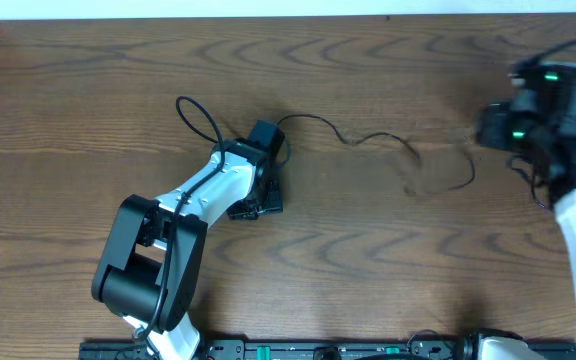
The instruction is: Untangle cables
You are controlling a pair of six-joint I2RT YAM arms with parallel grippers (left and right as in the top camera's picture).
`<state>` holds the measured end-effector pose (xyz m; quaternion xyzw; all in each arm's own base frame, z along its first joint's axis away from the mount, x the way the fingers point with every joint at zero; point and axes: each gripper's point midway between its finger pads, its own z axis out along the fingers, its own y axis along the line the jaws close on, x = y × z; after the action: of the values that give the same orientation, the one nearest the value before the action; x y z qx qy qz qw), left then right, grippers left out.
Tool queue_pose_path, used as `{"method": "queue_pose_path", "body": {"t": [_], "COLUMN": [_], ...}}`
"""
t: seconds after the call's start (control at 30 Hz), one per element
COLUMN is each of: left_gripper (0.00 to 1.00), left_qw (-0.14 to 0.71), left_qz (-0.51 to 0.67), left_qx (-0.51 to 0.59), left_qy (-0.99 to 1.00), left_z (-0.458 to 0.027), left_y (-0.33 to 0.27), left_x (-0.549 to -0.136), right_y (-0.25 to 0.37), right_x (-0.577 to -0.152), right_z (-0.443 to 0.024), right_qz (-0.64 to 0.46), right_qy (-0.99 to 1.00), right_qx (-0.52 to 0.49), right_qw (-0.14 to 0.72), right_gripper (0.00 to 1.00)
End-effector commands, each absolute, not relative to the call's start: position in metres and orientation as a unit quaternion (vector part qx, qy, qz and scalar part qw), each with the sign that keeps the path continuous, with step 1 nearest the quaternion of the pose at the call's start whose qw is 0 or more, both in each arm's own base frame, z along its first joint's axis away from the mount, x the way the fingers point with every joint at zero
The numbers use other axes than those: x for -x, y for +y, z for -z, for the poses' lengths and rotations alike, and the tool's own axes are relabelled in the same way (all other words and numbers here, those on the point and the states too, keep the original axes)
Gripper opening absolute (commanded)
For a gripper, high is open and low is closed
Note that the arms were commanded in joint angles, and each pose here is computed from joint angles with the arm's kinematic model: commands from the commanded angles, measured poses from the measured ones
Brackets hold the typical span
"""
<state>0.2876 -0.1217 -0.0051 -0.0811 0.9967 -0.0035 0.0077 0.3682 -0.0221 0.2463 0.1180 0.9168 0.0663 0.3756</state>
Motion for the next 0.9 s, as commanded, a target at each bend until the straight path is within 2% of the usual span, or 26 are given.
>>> {"method": "queue_pose_path", "body": {"t": [0.0,0.07,0.17,0.3,0.43,0.6,0.67,0.73,0.87], "left_gripper": [0.59,0.59,0.59,0.59,0.59,0.59,0.59,0.59,0.59], "left_qw": [-0.014,-0.015,-0.015,-0.013,-0.013,-0.013,-0.011,-0.010,-0.008], "left_qz": [-0.043,-0.043,-0.043,-0.042,-0.042,-0.042,-0.041,-0.040,-0.039], "left_qx": [0.084,0.084,0.084,0.085,0.085,0.085,0.085,0.085,0.085], "left_qy": [0.995,0.995,0.995,0.995,0.995,0.995,0.995,0.996,0.996], "left_z": [0.021,0.021,0.021,0.021,0.021,0.021,0.021,0.022,0.022], "left_y": [-0.100,-0.100,-0.100,-0.100,-0.100,-0.100,-0.100,-0.101,-0.101], "left_x": [-0.274,-0.274,-0.274,-0.274,-0.274,-0.275,-0.275,-0.276,-0.277], "right_y": [-0.103,-0.133,-0.150,-0.113,-0.067,-0.038,-0.028,-0.019,0.001], "right_x": [-0.350,-0.338,-0.331,-0.342,-0.332,-0.294,-0.282,-0.275,-0.266], "right_z": [-0.266,-0.274,-0.271,-0.255,-0.227,-0.181,-0.164,-0.148,-0.121], "right_qz": [0.097,0.142,0.138,0.020,-0.081,-0.105,-0.111,-0.121,-0.134], "right_qy": [0.887,0.870,0.865,0.893,0.926,0.958,0.965,0.969,0.977], "right_qx": [-0.206,-0.246,-0.273,-0.231,-0.199,-0.196,-0.193,-0.187,-0.151], "right_qw": [0.401,0.404,0.398,0.385,0.312,0.178,0.135,0.106,0.074], "right_gripper": [0.01,0.01,0.01,0.01,0.01,0.18,0.28,0.37,0.46]}}
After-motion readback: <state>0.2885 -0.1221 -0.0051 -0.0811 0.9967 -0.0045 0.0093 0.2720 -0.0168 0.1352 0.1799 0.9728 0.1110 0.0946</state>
